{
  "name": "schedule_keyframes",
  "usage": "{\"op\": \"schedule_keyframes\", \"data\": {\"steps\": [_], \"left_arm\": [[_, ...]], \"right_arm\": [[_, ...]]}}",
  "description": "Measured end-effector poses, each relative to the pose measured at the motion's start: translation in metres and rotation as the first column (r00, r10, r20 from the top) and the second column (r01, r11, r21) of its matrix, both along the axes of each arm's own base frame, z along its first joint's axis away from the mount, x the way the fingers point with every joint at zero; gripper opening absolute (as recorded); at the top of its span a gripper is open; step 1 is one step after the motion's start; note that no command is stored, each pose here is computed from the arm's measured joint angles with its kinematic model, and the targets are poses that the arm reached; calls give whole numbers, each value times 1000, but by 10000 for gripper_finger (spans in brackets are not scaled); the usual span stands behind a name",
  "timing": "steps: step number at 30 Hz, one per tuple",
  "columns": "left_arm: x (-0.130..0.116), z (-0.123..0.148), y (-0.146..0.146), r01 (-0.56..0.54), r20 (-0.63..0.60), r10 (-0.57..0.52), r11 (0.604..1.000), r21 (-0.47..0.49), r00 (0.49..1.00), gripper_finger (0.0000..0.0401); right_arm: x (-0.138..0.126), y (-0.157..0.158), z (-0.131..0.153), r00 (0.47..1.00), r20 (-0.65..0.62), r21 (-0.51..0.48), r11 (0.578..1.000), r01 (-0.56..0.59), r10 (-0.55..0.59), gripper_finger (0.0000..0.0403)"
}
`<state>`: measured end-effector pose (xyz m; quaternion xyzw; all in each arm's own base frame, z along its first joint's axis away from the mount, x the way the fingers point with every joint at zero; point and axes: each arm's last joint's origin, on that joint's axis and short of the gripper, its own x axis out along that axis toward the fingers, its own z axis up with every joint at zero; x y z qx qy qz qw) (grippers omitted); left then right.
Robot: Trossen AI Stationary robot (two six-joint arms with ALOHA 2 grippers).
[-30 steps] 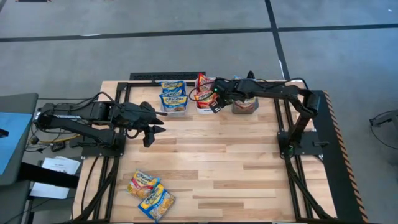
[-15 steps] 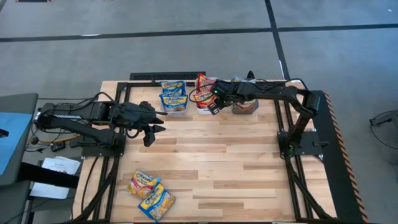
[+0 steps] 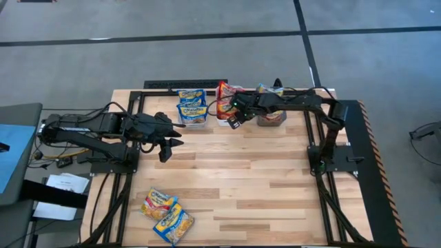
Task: Sort Maruchan noodles
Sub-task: Put the red noodle pack into the white bin
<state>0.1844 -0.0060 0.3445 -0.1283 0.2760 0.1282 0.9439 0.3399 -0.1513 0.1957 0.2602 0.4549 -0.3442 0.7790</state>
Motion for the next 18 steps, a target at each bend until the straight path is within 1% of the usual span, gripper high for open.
{"op": "schedule_keyframes", "data": {"steps": [9,14,18], "left_arm": [[0,0,0,0,0,0,1000,0,1000,144],[0,0,0,1,-1,-1,1000,1,1000,144],[0,0,0,1,-1,-1,1000,1,1000,144]], "right_arm": [[-1,1,2,1000,-1,2,1000,-1,1,98],[-4,3,8,1000,8,9,1000,-8,8,98],[-9,5,12,1000,-13,18,1000,-7,8,98]]}}
